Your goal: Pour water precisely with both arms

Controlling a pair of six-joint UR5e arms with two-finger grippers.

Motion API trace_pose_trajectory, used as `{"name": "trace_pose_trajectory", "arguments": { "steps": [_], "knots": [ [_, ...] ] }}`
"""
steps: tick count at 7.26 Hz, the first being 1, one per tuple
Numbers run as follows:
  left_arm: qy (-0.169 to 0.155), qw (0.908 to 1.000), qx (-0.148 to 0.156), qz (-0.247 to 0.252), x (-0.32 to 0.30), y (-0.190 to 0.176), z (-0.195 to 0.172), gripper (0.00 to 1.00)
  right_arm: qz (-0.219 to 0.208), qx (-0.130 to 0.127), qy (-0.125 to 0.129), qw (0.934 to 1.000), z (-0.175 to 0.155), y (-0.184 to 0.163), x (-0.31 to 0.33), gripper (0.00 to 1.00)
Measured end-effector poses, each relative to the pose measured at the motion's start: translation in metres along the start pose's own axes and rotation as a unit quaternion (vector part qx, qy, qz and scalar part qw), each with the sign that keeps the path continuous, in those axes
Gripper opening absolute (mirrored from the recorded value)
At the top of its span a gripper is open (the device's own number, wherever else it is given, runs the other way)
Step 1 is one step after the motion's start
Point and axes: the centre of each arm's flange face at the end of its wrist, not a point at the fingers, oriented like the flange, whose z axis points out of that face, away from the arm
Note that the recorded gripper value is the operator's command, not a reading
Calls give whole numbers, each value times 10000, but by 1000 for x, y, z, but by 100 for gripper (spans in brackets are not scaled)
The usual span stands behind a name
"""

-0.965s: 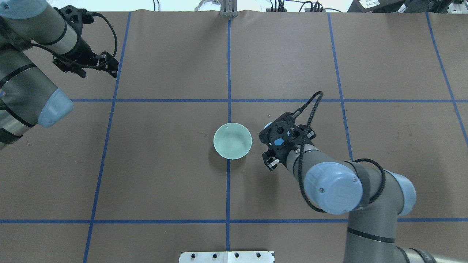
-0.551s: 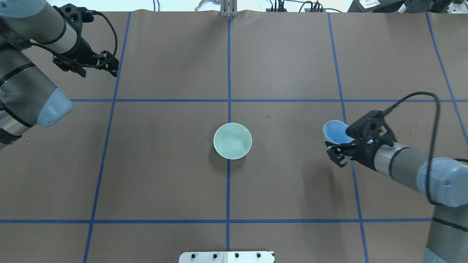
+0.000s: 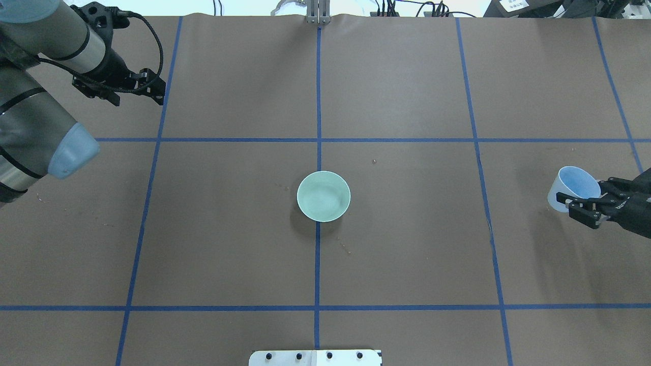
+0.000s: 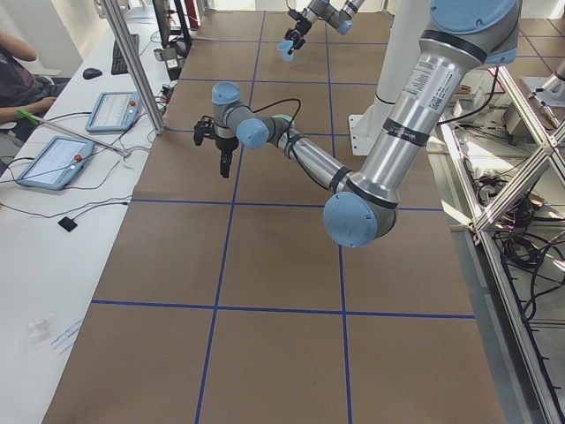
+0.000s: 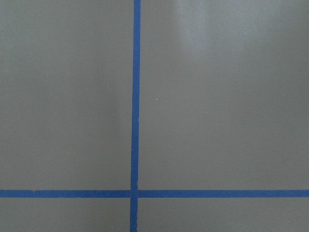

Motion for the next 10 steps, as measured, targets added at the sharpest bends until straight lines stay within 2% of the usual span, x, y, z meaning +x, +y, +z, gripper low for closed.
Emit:
{"name": "trace_pose_trajectory", "arguments": {
  "steps": [2,4,7,9,10],
  "knots": [
    [-3,10000,0,-1,-1,0,0,100,175,189,-119,9996,-7,29,30,17],
    [-5,10000,5,-1,0,0,0,100,177,269,-145,9994,-10,41,42,33],
    [-7,10000,4,1,-1,0,0,100,-19,342,-199,9992,-5,57,55,42],
    [-8,10000,4,5,-1,0,0,100,-278,344,-194,9988,-3,59,57,60],
    [-8,10000,4,5,-1,0,0,100,-307,346,-195,9987,-3,59,57,74]
  ]
}}
